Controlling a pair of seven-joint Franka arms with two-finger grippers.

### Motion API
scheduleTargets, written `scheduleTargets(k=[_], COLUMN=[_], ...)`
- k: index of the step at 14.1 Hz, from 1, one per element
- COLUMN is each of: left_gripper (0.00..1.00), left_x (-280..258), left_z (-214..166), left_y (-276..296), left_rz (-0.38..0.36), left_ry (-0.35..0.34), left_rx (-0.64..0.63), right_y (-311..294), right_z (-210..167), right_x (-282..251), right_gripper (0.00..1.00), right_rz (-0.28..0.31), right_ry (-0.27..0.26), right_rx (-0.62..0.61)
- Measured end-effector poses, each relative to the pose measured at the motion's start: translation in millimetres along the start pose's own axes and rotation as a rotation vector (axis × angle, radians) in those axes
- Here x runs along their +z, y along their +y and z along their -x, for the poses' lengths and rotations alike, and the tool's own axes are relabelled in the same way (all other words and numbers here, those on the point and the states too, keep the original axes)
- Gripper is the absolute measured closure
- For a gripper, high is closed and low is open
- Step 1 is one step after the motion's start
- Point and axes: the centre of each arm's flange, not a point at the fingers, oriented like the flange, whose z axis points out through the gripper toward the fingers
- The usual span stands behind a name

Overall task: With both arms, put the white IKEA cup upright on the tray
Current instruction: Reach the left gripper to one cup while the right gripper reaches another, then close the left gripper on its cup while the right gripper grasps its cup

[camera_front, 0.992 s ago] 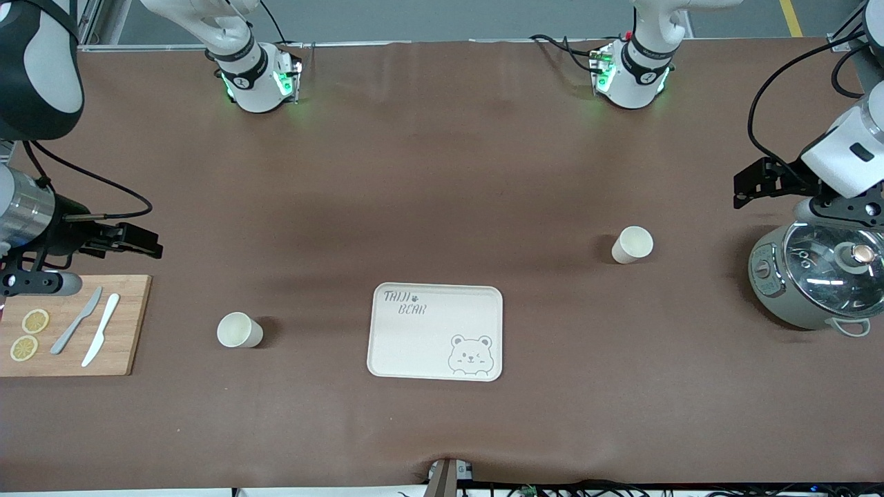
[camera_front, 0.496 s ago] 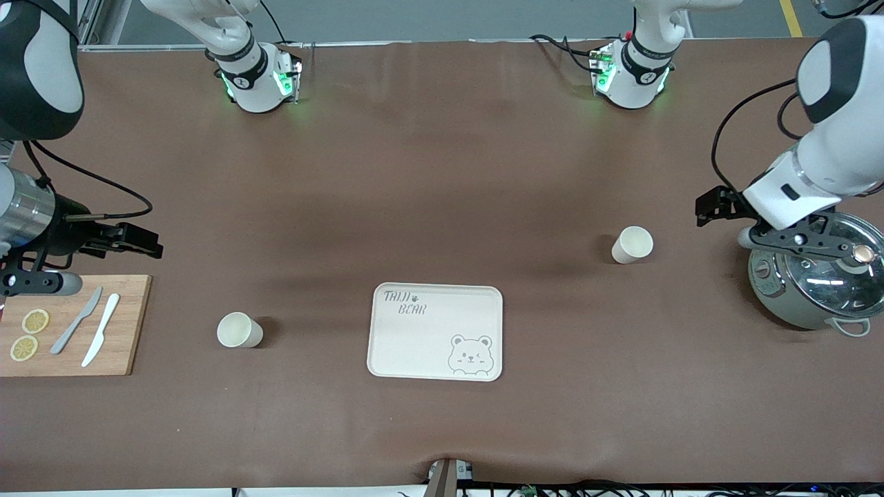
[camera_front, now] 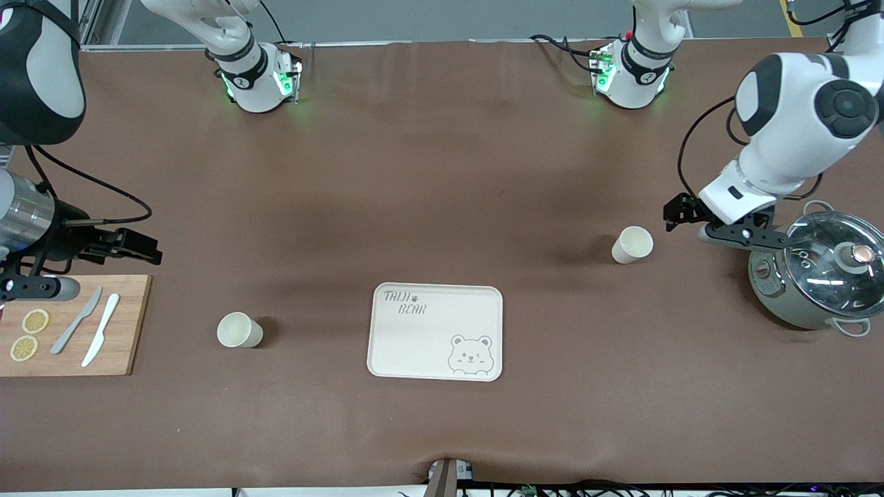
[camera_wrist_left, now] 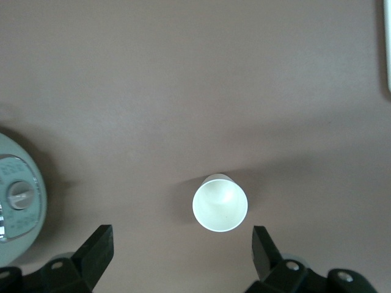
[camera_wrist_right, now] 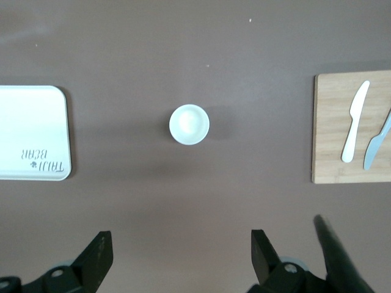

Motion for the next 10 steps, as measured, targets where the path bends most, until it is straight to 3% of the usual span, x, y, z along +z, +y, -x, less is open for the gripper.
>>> scheduleTargets(k=[2, 6, 10], left_gripper=[0.0, 0.0, 0.0], left_x=[24, 71, 109], left_z=[14, 37, 42], left_y=[1, 3, 5], left_rz=[-0.001, -0.006, -0.006], left_ry=[0.01, 0.067, 0.085], left_rx=[-0.001, -0.001, 0.002], right_y=[5, 10, 12], right_z=[-10, -28, -47], right_x=[9, 44, 84], right_gripper=[0.0, 0.0, 0.0], right_rz=[0.008, 0.02, 0.017], right_ry=[0.025, 0.02, 0.049], right_rx=[0.004, 0.009, 0.008])
